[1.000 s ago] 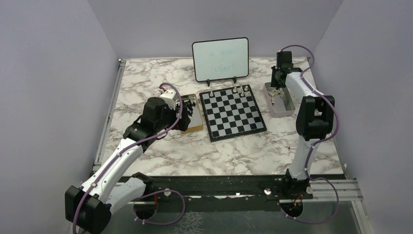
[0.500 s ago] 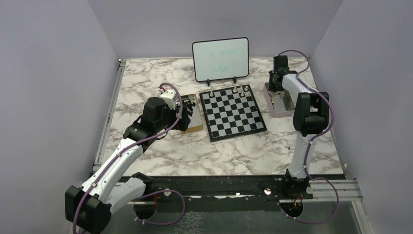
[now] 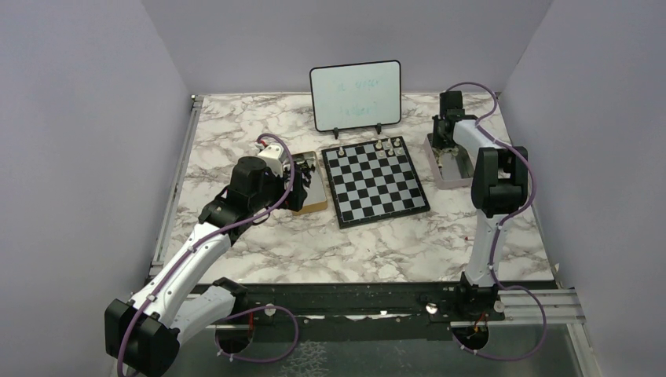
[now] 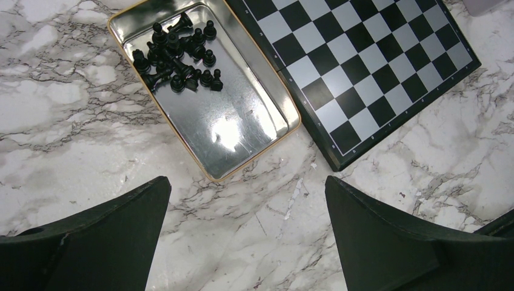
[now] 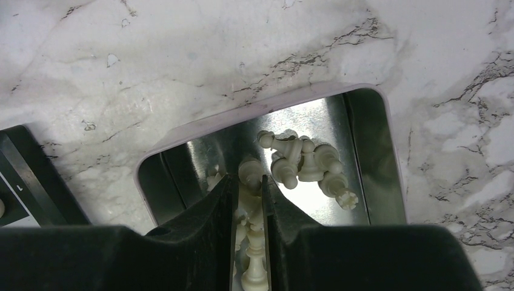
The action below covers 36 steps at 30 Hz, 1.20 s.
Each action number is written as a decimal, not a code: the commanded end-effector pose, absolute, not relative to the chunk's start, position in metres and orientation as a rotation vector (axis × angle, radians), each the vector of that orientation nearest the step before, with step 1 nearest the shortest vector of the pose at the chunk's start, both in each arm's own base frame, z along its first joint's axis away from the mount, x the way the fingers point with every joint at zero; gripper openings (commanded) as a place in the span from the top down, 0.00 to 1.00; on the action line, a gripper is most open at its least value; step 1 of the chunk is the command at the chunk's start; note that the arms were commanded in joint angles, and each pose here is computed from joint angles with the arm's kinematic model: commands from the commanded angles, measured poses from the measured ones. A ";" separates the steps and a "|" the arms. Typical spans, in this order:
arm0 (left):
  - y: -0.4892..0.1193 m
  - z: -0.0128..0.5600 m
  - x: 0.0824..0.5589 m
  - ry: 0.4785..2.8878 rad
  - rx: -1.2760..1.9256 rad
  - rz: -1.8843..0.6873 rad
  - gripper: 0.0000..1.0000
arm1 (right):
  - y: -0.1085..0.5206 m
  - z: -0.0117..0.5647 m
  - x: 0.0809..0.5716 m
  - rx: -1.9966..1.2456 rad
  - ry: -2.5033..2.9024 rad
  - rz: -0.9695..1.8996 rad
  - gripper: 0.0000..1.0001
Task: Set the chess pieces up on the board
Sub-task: Pick up the chess piece from the storage box.
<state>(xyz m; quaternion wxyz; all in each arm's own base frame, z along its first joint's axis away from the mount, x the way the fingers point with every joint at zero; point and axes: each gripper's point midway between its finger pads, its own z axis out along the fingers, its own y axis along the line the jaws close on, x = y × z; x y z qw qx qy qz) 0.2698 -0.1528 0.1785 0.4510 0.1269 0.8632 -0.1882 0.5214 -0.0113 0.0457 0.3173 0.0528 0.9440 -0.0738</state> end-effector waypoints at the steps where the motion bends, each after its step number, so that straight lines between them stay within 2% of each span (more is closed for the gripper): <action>1: -0.155 0.181 0.269 2.122 0.329 -0.469 0.01 | -0.016 0.054 0.534 0.141 2.439 -0.210 0.76; 10: -0.154 0.182 0.270 2.116 0.328 -0.469 0.01 | -0.019 0.059 0.534 0.127 2.441 -0.230 0.90; 27: -0.160 0.188 0.266 2.100 0.342 -0.513 0.01 | -0.007 0.151 0.502 0.178 2.387 -0.145 0.90; 36: -0.157 0.195 0.263 2.068 0.328 -0.519 0.01 | 0.046 0.184 0.479 0.093 2.357 -0.020 0.90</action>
